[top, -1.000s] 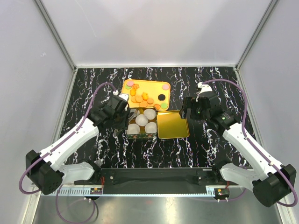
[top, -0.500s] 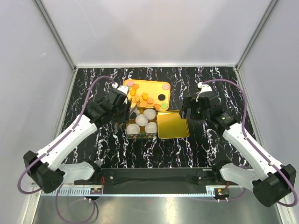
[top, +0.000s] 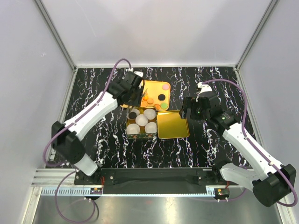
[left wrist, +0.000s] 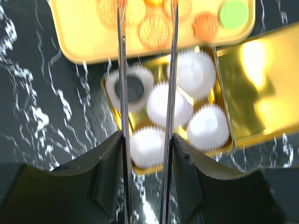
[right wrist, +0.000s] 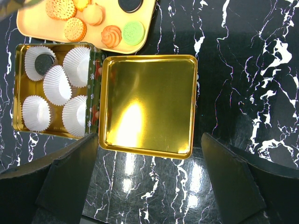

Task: Pack the cookies

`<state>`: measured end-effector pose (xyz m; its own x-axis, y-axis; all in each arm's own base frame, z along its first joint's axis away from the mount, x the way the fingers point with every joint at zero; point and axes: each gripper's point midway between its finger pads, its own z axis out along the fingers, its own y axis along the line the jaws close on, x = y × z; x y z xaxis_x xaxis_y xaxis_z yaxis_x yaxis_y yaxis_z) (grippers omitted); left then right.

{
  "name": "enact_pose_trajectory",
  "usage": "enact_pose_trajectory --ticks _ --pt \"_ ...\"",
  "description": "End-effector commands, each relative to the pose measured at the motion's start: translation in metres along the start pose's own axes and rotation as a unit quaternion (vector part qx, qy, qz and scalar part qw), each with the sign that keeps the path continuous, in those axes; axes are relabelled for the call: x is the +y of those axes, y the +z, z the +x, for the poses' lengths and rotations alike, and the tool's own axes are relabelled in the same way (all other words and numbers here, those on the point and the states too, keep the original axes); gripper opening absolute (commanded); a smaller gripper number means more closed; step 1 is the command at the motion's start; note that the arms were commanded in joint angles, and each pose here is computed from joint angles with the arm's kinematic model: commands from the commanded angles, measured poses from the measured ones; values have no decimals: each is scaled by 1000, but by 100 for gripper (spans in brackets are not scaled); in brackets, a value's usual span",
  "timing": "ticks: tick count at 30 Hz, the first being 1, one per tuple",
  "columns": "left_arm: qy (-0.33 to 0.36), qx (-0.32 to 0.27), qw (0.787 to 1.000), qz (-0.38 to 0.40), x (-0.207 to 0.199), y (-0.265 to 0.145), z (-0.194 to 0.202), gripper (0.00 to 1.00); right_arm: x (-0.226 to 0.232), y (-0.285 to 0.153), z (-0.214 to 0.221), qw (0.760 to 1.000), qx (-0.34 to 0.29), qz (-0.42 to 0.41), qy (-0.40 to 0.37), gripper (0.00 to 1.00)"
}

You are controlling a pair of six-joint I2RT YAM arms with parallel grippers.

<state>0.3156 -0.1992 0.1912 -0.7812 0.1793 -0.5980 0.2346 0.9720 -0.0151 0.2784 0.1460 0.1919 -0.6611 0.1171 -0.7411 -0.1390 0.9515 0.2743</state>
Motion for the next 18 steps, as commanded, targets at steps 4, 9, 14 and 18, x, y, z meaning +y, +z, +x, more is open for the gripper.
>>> enact_pose_trajectory --ticks 4,9,14,18 --pt "-13 -49 998 -33 20 22 -60 47 1 -2 -7 1000 -16 -4 -2 100" --pt "-35 -37 998 -44 37 43 -68 47 3 -2 -7 1000 -15 -8 -2 100" --pt "-53 -18 997 -56 48 63 -59 47 4 0 -6 1000 -11 -11 -2 100" --pt "-62 -8 997 -53 50 75 -53 47 5 0 -6 1000 -12 -15 -2 100"
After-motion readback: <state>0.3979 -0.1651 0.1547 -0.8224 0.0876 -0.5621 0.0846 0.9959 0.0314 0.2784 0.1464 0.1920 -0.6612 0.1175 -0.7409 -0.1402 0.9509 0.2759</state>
